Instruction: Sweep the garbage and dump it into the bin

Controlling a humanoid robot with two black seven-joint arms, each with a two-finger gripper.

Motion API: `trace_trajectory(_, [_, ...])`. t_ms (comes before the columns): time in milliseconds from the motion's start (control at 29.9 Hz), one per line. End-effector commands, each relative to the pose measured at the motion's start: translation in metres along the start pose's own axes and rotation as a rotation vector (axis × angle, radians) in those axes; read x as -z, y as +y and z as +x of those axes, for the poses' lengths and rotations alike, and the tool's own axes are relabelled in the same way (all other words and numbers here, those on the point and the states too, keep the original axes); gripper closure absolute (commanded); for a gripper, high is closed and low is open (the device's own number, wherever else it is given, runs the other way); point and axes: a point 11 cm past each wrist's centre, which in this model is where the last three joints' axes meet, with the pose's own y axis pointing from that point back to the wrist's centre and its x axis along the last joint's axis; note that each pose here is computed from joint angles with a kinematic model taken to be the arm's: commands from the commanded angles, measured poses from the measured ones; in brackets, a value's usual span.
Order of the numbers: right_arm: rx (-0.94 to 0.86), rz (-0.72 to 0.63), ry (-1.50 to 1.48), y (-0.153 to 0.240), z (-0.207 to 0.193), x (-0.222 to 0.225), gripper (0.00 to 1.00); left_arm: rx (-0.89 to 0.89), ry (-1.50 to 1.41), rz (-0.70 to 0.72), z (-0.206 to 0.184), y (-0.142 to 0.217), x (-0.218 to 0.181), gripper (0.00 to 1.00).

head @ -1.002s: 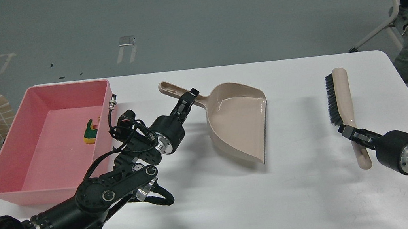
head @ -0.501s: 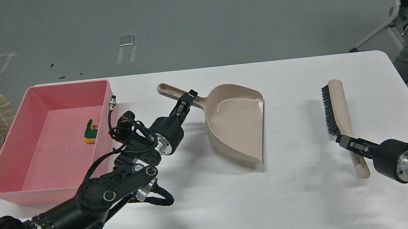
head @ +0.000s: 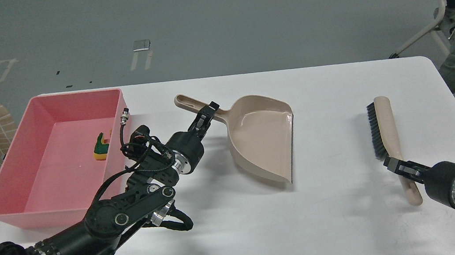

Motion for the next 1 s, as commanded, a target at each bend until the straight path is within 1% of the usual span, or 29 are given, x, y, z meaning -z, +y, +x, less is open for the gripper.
trace_trajectory(0, [0.001, -0.003, -0.001, -0.001, -0.001, 0.000, 0.64, 0.001, 0.003, 0.002, -0.001, 0.000, 0.001, 0.54])
trace_trajectory(33, [0.001, -0.004, -0.003, -0.001, -0.001, 0.000, 0.51, 0.000, 0.003, -0.001, -0.001, 0.000, -0.001, 0.32])
trace_trajectory(67, [-0.001, -0.003, -0.003, 0.000, 0.000, 0.000, 0.47, 0.001, 0.004, -0.002, -0.001, 0.000, -0.001, 0.28])
trace_trajectory(100, [-0.001, -0.003, -0.005, -0.001, 0.000, 0.000, 0.41, 0.004, 0.006, -0.008, -0.002, 0.000, -0.003, 0.22])
trace_trajectory(134, [-0.003, 0.000, -0.008, -0.001, 0.000, 0.001, 0.33, 0.003, 0.005, -0.014, -0.001, -0.001, -0.006, 0.12])
trace_trajectory(234, [-0.005, 0.004, -0.012, -0.002, 0.002, 0.001, 0.29, 0.005, 0.002, -0.019, 0.000, -0.001, -0.008, 0.04])
trace_trajectory(267, [-0.003, 0.005, -0.016, -0.002, 0.001, 0.002, 0.21, 0.003, -0.001, -0.022, 0.002, -0.001, -0.008, 0.03])
trace_trajectory(301, [-0.004, 0.007, -0.017, -0.002, 0.001, 0.002, 0.20, 0.003, -0.002, -0.024, 0.003, -0.001, -0.009, 0.02])
trace_trajectory(401, [-0.006, 0.009, -0.019, -0.002, 0.002, 0.003, 0.18, 0.003, -0.009, -0.022, 0.005, 0.000, -0.008, 0.02])
trace_trajectory(468, [-0.007, 0.010, -0.021, -0.002, 0.003, 0.003, 0.16, 0.002, -0.018, -0.015, 0.008, 0.002, -0.005, 0.02])
trace_trajectory(601, [-0.012, 0.013, -0.023, -0.001, 0.004, 0.003, 0.16, -0.011, -0.079, 0.006, 0.028, 0.009, 0.006, 0.02])
trace_trajectory(635, [-0.012, 0.013, -0.023, -0.001, 0.004, 0.003, 0.16, -0.011, -0.079, 0.006, 0.028, 0.009, 0.006, 0.02])
trace_trajectory(701, [-0.014, 0.012, -0.021, -0.001, 0.005, 0.003, 0.16, -0.021, -0.127, 0.014, 0.043, 0.015, 0.010, 0.02])
trace_trajectory(969, [-0.027, 0.025, -0.013, -0.003, 0.012, 0.009, 0.16, -0.039, -0.215, 0.007, 0.082, 0.038, 0.009, 0.02])
